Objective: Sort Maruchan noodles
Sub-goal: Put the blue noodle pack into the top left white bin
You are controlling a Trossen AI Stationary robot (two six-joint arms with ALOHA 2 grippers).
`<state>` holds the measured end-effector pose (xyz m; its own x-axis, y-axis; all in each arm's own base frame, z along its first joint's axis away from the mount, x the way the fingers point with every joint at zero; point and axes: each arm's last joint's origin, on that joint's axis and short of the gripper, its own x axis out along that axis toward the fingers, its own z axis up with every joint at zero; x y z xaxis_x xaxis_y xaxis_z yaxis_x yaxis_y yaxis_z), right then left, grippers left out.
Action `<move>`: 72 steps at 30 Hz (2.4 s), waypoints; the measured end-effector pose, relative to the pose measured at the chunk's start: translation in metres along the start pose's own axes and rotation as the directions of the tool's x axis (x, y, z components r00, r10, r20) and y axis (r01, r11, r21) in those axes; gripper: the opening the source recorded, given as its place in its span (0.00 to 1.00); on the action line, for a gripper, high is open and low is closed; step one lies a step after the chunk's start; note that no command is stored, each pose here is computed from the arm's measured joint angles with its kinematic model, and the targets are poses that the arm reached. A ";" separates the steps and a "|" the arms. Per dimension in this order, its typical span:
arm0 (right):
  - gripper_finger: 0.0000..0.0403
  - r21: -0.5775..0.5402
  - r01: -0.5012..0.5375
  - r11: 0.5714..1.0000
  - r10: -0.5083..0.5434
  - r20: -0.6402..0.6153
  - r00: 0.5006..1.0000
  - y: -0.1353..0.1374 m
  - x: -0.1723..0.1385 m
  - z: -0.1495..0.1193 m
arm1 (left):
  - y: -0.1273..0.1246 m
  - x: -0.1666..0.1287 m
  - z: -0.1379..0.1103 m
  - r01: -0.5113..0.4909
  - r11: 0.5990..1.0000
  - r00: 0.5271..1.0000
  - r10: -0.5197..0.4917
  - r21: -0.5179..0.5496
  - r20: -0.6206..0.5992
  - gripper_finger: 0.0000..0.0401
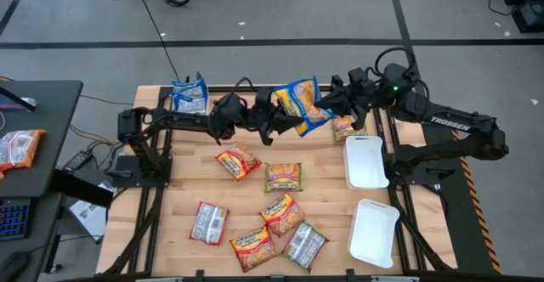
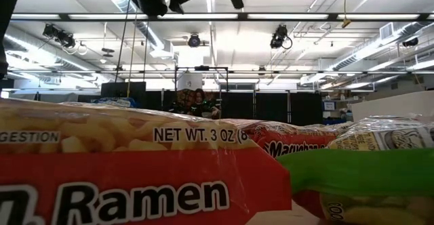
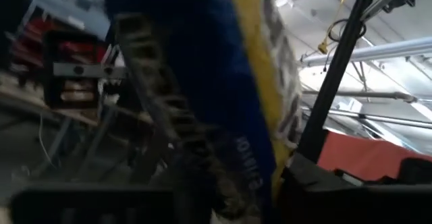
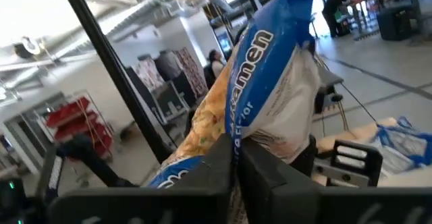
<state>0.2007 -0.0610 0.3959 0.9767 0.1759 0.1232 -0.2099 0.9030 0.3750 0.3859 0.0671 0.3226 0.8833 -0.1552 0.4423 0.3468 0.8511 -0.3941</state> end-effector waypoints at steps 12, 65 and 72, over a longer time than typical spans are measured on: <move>0.42 -0.236 0.169 0.957 -0.155 0.078 0.985 0.013 -0.044 0.014 | -0.019 -0.045 0.062 -0.457 0.889 0.854 0.446 0.023 -0.267 0.17; 0.51 -0.304 0.372 0.877 -0.447 -0.233 0.863 -0.003 -0.044 -0.026 | 0.025 -0.277 0.034 -0.255 -0.708 -0.242 0.706 -0.659 -0.665 0.16; 0.51 -0.235 0.401 0.885 -0.451 -0.232 0.862 -0.003 -0.044 -0.026 | 0.031 -0.295 0.031 -0.086 -0.707 -0.260 0.696 -0.702 -0.670 0.16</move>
<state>0.1594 -0.0611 0.3661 0.9469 -0.1653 -0.2759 0.2162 0.9622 0.1654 0.1264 0.1549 0.2045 0.2229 0.2966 -0.9286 -0.1004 -0.9405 -0.3246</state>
